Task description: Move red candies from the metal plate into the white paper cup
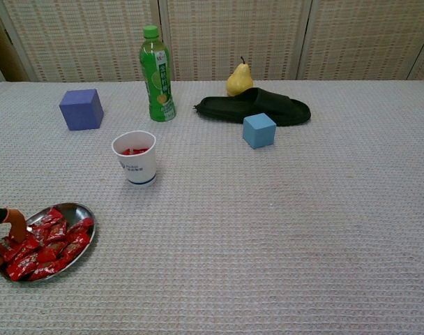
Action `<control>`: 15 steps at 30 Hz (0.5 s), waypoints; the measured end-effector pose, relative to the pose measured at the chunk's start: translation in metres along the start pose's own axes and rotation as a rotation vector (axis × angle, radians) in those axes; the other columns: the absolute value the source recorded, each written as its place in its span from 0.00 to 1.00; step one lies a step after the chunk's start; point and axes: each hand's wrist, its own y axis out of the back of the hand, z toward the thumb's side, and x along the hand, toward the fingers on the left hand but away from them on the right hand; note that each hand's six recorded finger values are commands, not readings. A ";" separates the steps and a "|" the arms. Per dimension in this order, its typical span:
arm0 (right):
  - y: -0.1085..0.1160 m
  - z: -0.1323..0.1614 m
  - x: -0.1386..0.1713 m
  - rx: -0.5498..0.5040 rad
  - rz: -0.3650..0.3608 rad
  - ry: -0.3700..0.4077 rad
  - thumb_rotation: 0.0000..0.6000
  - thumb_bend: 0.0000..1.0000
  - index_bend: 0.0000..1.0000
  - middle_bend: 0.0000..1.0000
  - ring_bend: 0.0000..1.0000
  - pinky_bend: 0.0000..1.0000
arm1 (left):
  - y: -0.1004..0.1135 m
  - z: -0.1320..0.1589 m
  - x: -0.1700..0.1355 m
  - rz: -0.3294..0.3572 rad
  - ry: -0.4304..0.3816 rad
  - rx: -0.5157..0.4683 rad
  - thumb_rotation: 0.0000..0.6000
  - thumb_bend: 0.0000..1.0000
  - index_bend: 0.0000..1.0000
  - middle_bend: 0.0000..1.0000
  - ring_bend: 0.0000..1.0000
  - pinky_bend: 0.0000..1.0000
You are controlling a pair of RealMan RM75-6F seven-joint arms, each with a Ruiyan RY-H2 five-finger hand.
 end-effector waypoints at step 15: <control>0.000 0.001 0.001 0.000 0.000 0.004 1.00 0.10 0.00 0.00 0.00 0.00 | 0.010 0.001 -0.002 0.036 -0.002 -0.008 1.00 0.42 0.48 1.00 1.00 1.00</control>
